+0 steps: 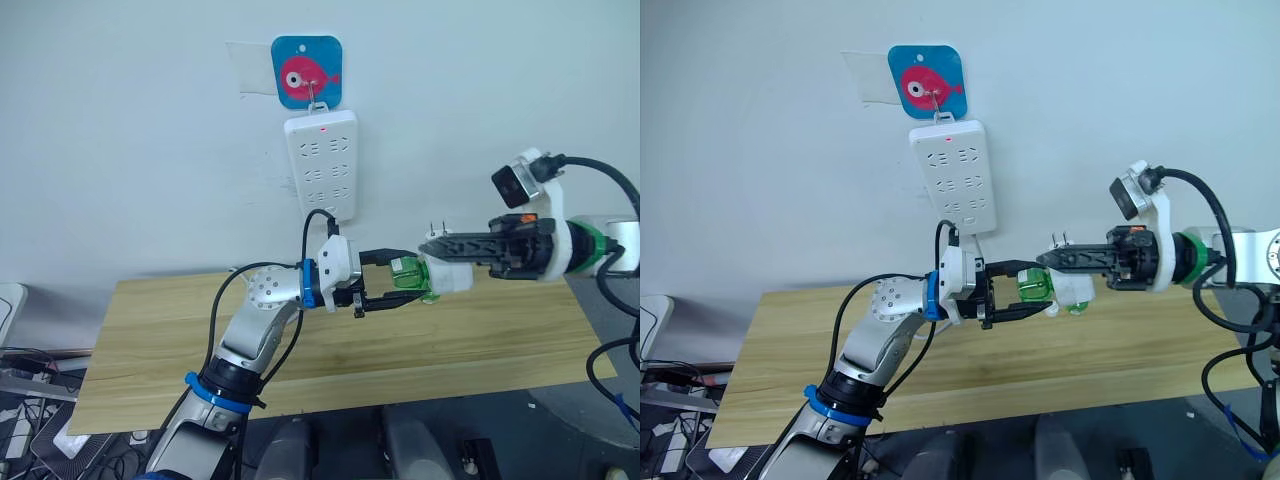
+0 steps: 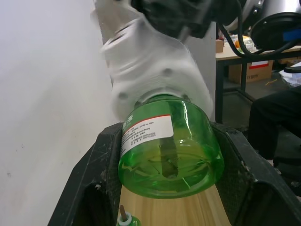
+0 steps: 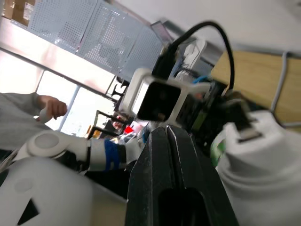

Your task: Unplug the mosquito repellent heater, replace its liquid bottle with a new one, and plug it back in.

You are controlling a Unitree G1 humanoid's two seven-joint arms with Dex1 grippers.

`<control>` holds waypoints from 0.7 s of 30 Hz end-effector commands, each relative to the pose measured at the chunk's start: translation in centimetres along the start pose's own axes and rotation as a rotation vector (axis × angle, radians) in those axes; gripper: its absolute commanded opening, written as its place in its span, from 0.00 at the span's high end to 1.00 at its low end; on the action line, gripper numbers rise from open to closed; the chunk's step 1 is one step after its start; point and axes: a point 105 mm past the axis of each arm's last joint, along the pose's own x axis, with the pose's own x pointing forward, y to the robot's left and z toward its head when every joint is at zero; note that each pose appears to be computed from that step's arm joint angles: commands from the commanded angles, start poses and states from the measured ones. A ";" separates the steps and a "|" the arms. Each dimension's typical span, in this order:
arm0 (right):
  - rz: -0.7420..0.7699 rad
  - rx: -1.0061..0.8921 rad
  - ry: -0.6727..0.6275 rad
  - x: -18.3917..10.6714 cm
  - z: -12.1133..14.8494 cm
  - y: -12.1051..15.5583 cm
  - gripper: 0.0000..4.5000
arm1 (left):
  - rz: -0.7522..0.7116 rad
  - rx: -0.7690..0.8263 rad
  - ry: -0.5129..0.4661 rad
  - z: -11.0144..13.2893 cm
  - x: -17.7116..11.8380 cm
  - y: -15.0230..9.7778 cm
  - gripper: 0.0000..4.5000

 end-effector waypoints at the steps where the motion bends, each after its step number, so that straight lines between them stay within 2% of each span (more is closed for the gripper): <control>1: -0.157 -0.074 -0.078 0.0 1.4 -2.1 0.99 | -0.026 0.028 -0.040 1.1 0.4 -0.5 0.50; 6: -0.303 -0.065 -0.129 -0.8 1.4 -5.6 0.99 | -0.026 0.027 -0.056 1.5 0.3 -0.5 0.50; 12: -0.353 -0.020 -0.076 -1.7 -1.2 -8.2 0.99 | -0.016 0.023 -0.079 1.9 0.3 -0.3 0.50; 18: -0.220 0.044 0.032 -1.7 -4.1 -5.9 0.99 | 0.029 0.034 -0.053 1.6 0.0 0.4 0.50; 21: -0.106 0.079 0.082 -1.7 -5.2 -3.7 0.99 | 0.041 0.040 -0.019 0.9 -0.3 0.6 0.50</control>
